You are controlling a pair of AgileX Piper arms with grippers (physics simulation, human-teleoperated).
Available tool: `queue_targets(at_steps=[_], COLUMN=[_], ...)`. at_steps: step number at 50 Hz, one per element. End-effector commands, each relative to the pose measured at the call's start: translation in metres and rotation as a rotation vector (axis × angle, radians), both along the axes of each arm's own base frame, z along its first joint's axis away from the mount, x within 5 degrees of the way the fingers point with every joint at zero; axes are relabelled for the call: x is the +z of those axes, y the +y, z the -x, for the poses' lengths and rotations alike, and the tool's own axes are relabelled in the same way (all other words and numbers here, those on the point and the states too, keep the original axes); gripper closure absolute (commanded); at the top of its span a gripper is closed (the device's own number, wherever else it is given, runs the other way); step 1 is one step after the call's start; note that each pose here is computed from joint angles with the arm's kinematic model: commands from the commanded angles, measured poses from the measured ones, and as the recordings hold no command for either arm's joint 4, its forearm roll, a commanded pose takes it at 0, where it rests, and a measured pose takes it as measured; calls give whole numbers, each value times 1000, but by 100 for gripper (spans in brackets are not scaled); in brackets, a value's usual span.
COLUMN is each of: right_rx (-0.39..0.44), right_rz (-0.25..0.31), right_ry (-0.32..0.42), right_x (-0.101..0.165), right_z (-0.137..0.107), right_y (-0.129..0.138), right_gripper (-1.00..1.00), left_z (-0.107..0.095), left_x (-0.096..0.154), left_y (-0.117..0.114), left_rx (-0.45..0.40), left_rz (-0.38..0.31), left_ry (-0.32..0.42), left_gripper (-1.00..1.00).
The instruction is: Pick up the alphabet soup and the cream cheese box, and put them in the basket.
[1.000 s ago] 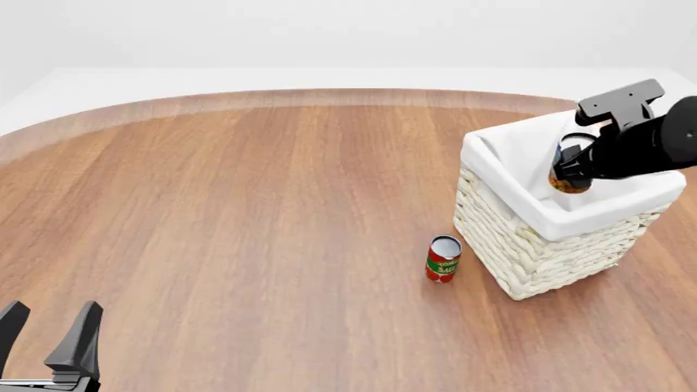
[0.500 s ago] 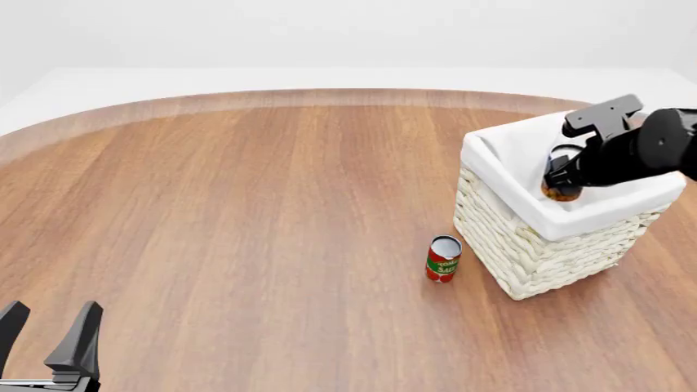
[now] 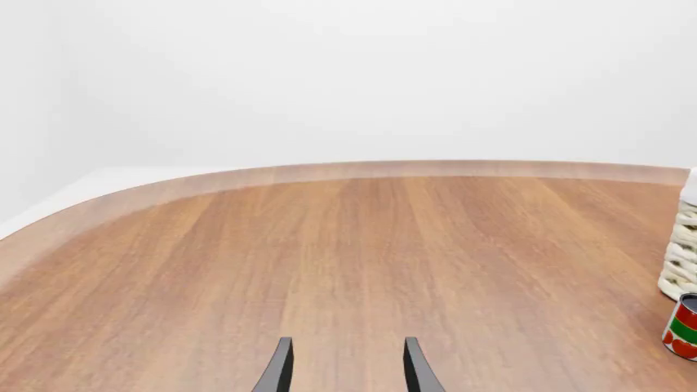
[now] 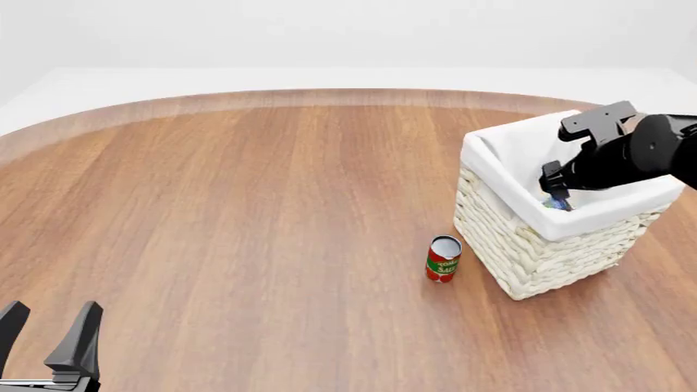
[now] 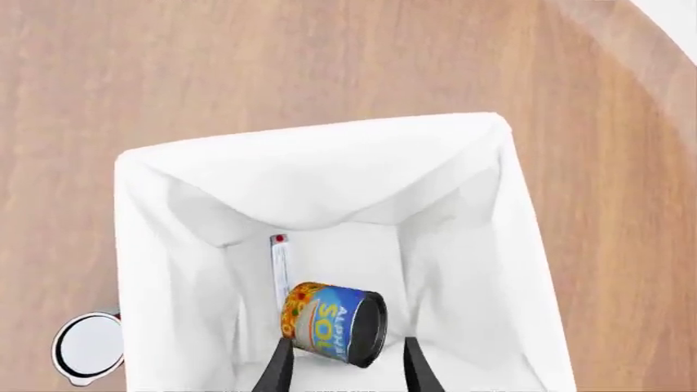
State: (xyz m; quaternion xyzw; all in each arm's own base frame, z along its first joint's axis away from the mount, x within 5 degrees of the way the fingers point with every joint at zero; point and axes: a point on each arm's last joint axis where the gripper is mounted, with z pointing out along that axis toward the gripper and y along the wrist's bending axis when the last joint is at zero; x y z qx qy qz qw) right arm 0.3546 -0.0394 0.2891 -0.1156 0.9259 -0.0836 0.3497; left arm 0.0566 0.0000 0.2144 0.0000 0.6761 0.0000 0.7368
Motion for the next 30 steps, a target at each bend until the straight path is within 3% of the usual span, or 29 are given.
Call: queue_targets(at_steps=[1, 30], right_rx=[-1, -10], right_rz=[-6, -36], right_ry=[-7, -97], right_x=[4, 68], right_z=[5, 57], right_y=[3, 17], right_gripper=[-100, -100], left_z=[0, 0], left_x=[0, 0], left_y=[0, 0], left_rx=[0, 0], left_rz=[0, 0], left_ry=[0, 0], left_gripper=[-100, -100])
